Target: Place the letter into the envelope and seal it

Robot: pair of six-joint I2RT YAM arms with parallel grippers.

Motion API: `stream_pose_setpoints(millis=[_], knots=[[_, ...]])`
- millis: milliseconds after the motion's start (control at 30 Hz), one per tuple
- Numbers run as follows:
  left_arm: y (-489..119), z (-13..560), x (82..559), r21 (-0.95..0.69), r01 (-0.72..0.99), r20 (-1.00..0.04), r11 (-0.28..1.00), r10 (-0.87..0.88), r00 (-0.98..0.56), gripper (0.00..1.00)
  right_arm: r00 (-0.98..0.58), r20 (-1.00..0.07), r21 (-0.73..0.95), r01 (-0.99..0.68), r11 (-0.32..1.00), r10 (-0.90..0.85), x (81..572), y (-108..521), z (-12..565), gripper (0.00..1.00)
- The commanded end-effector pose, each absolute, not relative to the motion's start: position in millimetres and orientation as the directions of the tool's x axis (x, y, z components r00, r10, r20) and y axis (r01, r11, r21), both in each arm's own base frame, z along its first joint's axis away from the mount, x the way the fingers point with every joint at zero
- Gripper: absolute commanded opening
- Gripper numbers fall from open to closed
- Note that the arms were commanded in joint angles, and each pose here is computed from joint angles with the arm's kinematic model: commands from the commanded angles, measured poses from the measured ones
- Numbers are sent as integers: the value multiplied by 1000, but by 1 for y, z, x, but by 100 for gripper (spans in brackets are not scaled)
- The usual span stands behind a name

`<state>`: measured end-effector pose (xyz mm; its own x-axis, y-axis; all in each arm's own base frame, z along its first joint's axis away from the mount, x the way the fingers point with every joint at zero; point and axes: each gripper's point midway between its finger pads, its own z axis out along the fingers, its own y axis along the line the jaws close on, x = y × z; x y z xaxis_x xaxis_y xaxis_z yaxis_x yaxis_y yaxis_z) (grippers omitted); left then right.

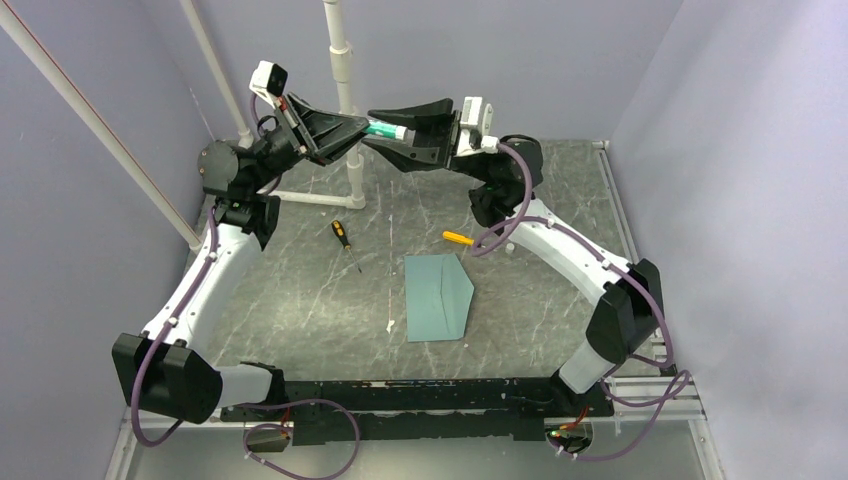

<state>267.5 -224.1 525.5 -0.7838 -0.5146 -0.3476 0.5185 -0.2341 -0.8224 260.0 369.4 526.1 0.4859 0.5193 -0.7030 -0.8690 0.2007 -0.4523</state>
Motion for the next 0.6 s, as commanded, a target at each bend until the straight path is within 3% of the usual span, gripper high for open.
stream_pose_setpoints(millis=[0,167,400,567], knots=[[-222,538,261,-776,578,-393,-253,-523,-756,2,511,-678,-485,-851,201,528,256,368,537,46],[-221,535,262,-776,573,-385,-262,-524,-760,2,526,-657,-483,-844,234,540,259,366,545,28],[-221,530,264,-783,561,-368,-268,-528,-765,2,527,-647,-487,-842,233,552,257,365,550,24],[-221,528,264,-789,560,-371,-253,-530,-762,2,525,-655,-482,-844,234,544,259,366,548,5]])
